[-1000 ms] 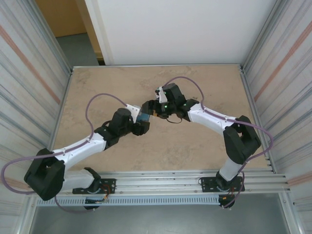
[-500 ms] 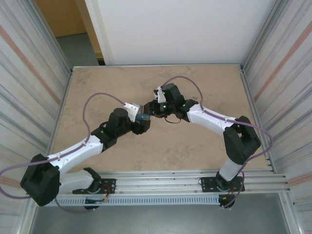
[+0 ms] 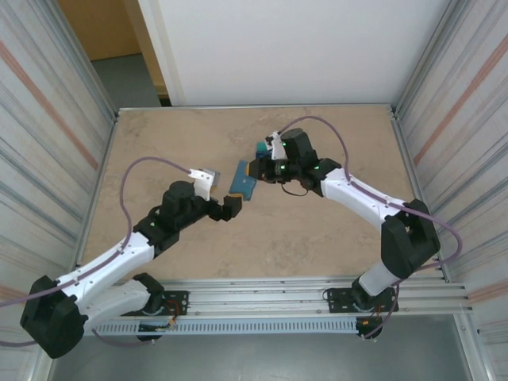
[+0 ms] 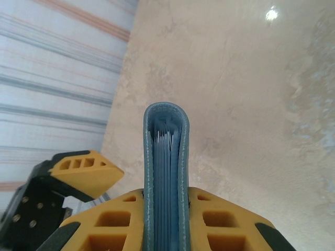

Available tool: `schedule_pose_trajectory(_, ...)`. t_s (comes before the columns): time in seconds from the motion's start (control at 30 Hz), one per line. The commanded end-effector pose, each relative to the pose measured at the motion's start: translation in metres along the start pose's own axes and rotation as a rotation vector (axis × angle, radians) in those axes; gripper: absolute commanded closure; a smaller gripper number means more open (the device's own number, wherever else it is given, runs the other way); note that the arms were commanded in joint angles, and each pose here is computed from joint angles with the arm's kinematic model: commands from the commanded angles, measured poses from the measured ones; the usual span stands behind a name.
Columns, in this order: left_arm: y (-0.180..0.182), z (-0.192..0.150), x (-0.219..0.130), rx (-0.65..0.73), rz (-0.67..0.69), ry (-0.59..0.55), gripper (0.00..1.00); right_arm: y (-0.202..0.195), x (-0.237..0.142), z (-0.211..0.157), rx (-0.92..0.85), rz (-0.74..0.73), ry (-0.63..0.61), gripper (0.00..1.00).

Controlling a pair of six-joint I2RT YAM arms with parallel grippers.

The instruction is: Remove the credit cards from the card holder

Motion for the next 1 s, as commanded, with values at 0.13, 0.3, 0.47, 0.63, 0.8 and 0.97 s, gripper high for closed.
schedule_pose_trajectory(0.13,0.0,0.023,0.002,-0.261,-0.21,0.064,0.05,0.01,-0.047,0.009,-0.08,0.15,0.006,0.9)
schedule_pose_trajectory(0.3,-0.023,0.038,0.001,-0.228,-0.392,0.111,0.17,0.023,-0.062,0.008,-0.126,0.309,0.049,0.9)
schedule_pose_trajectory(0.47,-0.043,0.042,0.001,-0.187,-0.513,0.158,0.3,0.036,-0.068,0.006,-0.178,0.402,0.086,0.9)
schedule_pose_trajectory(0.63,-0.055,0.038,0.004,-0.145,-0.552,0.191,0.45,0.042,-0.07,0.01,-0.192,0.426,0.086,0.9)
schedule_pose_trajectory(0.8,-0.057,0.032,0.008,-0.162,-0.58,0.218,0.57,0.046,-0.065,0.009,-0.194,0.455,0.101,0.9)
schedule_pose_trajectory(0.97,-0.067,0.033,0.006,-0.133,-0.602,0.232,0.66,0.045,-0.056,0.009,-0.186,0.467,0.123,0.91)
Point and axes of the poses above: each hand's point on the last joint's axis, 136 mm out from that joint toward the fingers, its own x axis out along the fingers, its own y axis along the line the jaws close on, z = x × y, the point moved 4 cm from there along -x, back along the fingers, and after that the axes turned 10 degrees about -x, right-handed, at the moved point
